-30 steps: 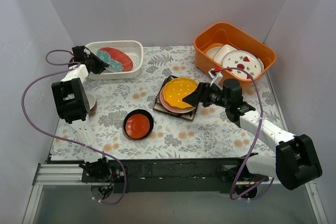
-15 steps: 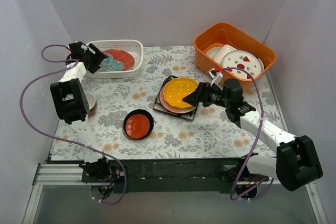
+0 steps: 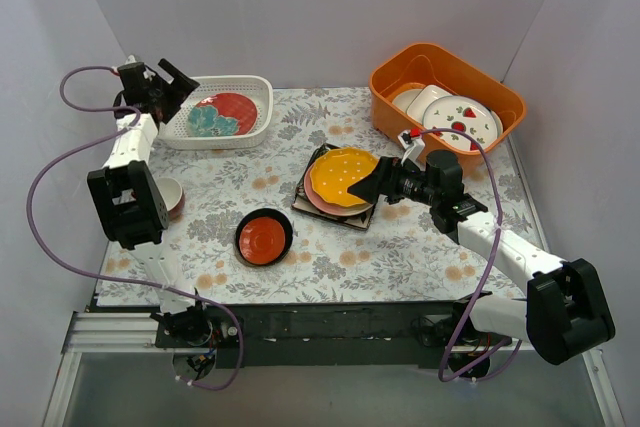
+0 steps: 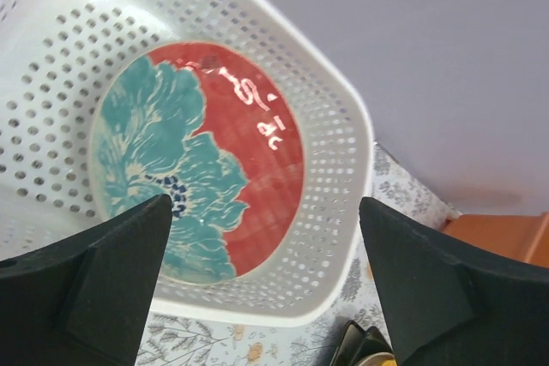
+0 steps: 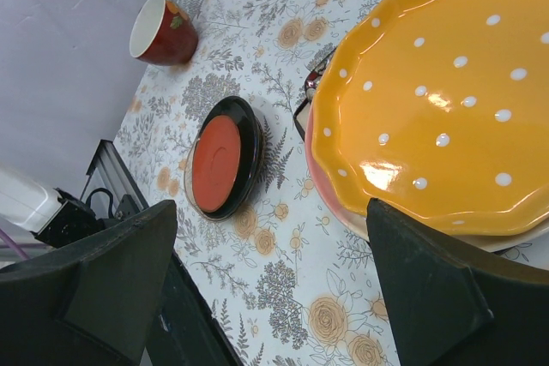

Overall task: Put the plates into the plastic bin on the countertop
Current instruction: Place the plate in the plastic bin, then pick up the plate at the center of the board.

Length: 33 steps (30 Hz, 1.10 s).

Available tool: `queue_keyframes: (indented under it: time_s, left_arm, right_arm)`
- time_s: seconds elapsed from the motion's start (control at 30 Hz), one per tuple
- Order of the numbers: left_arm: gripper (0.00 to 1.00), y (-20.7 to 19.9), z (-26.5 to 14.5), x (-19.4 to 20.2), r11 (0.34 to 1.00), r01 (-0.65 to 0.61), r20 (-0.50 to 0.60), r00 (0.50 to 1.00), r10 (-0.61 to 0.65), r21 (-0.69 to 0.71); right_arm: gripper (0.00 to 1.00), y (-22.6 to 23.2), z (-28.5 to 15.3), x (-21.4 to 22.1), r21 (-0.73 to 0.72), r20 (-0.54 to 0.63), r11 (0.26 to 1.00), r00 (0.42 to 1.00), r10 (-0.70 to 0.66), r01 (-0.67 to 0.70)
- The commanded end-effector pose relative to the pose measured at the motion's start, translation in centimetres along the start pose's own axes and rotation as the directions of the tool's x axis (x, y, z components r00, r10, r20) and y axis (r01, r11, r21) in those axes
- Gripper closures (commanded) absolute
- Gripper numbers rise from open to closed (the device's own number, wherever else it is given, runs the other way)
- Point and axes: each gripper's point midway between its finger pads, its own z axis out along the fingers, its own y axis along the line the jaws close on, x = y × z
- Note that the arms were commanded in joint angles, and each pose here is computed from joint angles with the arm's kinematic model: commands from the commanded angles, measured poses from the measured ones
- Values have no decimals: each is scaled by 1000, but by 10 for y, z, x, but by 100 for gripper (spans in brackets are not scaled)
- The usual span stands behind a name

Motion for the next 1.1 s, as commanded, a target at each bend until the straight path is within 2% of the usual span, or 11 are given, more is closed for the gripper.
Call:
queue_keyframes:
  time_s: [0.0, 0.2, 0.47, 0.67, 0.97, 1.07]
  left_arm:
    - [9, -62, -43, -41, 985, -56, 109, 993, 38, 163]
    - [3, -81, -57, -42, 968, -73, 116, 992, 46, 239]
    - [2, -96, -63, -33, 945, -90, 87, 994, 66, 314]
    - [2, -117, -79, -32, 926, -116, 112, 990, 80, 358]
    - [4, -167, -91, 7, 864, -168, 57, 985, 160, 474]
    - [4, -194, -94, 39, 831, -187, 19, 978, 208, 524]
  right_arm:
    - [2, 15, -2, -16, -46, 41, 998, 998, -44, 45]
    - [2, 15, 0, -14, -51, 33, 998, 999, -43, 45]
    - [2, 13, 1, -13, -48, 28, 998, 999, -44, 45]
    - [2, 13, 1, -13, -49, 21, 998, 999, -43, 44]
    - [2, 5, 1, -11, -3, 9, 999, 999, -50, 50]
    - [2, 4, 0, -13, 10, 14, 998, 998, -56, 56]
